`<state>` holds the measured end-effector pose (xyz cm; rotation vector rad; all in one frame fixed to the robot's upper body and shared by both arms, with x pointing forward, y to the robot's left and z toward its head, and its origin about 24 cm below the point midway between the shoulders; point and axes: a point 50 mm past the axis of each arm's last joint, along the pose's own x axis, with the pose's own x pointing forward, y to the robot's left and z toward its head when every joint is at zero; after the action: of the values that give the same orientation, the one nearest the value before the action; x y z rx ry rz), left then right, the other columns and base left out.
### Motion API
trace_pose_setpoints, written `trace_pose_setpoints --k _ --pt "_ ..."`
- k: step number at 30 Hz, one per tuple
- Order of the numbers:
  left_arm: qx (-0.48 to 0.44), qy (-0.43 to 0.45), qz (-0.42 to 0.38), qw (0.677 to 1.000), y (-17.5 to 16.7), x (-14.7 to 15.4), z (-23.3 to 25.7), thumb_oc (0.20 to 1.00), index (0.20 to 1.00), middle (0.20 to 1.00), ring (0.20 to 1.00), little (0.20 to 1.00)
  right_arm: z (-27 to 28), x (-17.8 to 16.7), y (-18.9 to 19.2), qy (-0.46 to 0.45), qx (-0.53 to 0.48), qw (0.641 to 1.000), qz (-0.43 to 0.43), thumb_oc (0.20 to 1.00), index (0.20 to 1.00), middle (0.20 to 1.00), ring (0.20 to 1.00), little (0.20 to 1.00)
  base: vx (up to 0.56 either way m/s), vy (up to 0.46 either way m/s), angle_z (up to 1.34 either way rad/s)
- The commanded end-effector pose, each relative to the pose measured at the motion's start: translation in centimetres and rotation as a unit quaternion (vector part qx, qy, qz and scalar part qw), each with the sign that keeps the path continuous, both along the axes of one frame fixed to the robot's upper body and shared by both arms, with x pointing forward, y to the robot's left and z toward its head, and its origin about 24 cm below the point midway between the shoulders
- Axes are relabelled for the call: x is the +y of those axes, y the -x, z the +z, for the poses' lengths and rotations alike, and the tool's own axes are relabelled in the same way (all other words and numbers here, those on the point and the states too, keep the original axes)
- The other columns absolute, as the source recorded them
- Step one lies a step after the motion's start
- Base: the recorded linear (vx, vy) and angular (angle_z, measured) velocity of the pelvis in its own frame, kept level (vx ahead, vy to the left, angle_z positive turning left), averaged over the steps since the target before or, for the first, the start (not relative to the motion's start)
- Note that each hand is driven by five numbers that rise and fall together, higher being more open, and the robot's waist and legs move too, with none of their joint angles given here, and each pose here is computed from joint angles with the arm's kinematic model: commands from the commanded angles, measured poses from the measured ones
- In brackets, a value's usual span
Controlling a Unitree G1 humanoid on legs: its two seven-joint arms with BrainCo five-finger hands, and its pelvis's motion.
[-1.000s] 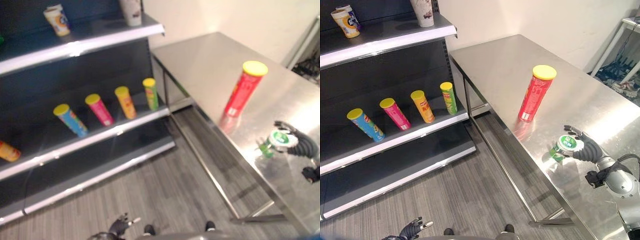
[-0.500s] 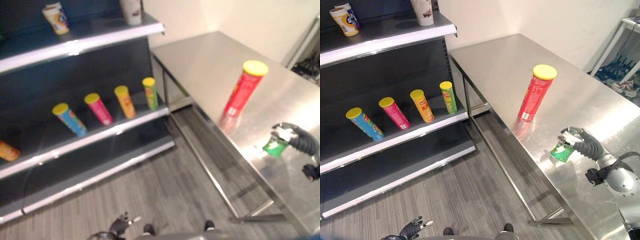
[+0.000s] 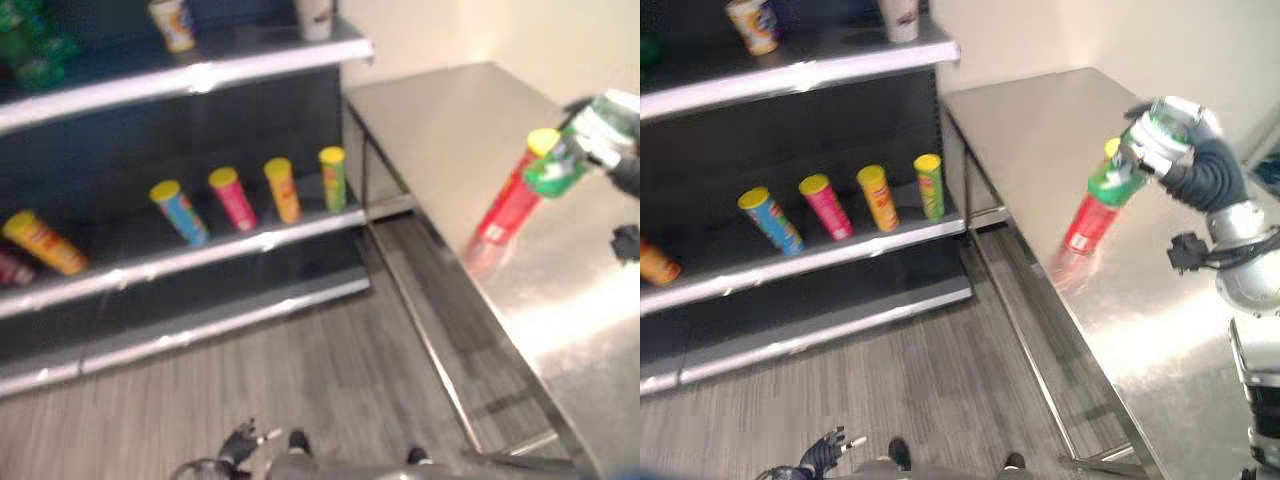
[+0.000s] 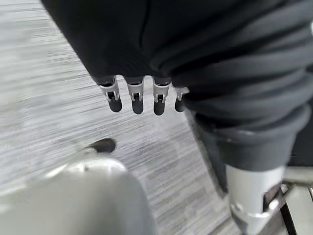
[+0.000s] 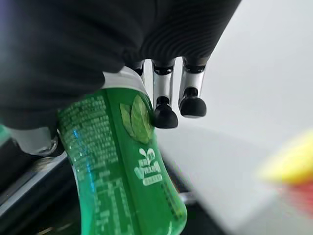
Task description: Put the goods on the table back onto the shelves and tidy them up.
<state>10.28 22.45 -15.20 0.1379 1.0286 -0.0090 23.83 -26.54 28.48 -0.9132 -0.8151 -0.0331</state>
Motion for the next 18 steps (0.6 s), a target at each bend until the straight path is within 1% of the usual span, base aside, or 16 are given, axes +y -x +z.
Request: trace_pose_setpoints --k 1,5,12,15,18 --pt "-0.005 -0.028 -0.006 1.0 -0.5 1.7 0.5 1.0 1.0 1.0 1.0 1.0 2.1 -0.5 2.0 -0.015 -0.072 0.997 0.004 0.2 0.2 0.2 0.2 0.2 0.16 0.415 0.81" --pt "-0.016 -0.037 -0.019 0.999 -1.4 1.9 0.8 1.0 1.0 1.0 1.0 1.0 3.0 0.1 1.8 -0.005 -0.094 0.996 0.003 0.2 0.2 0.2 0.2 0.2 0.1 0.294 0.45" --pt "-0.054 -0.056 -0.022 0.997 -3.7 2.9 2.0 1.0 1.0 1.0 1.0 1.0 4.2 0.9 0.3 0.023 -0.093 0.995 -0.006 0.2 0.2 0.2 0.2 0.2 0.08 0.261 0.31" --pt "-0.061 -0.065 -0.015 0.996 -4.1 3.8 2.5 1.0 1.0 1.0 1.0 1.0 4.9 1.3 -0.4 0.044 -0.085 0.995 -0.009 0.2 0.2 0.2 0.2 0.2 0.07 0.17 0.2" --pt "-0.054 -0.061 -0.011 0.997 -3.8 3.9 2.4 1.0 1.0 1.0 1.0 1.0 5.5 1.7 -0.7 0.073 -0.08 0.994 -0.013 0.2 0.2 0.2 0.2 0.2 0.08 0.088 0.53"
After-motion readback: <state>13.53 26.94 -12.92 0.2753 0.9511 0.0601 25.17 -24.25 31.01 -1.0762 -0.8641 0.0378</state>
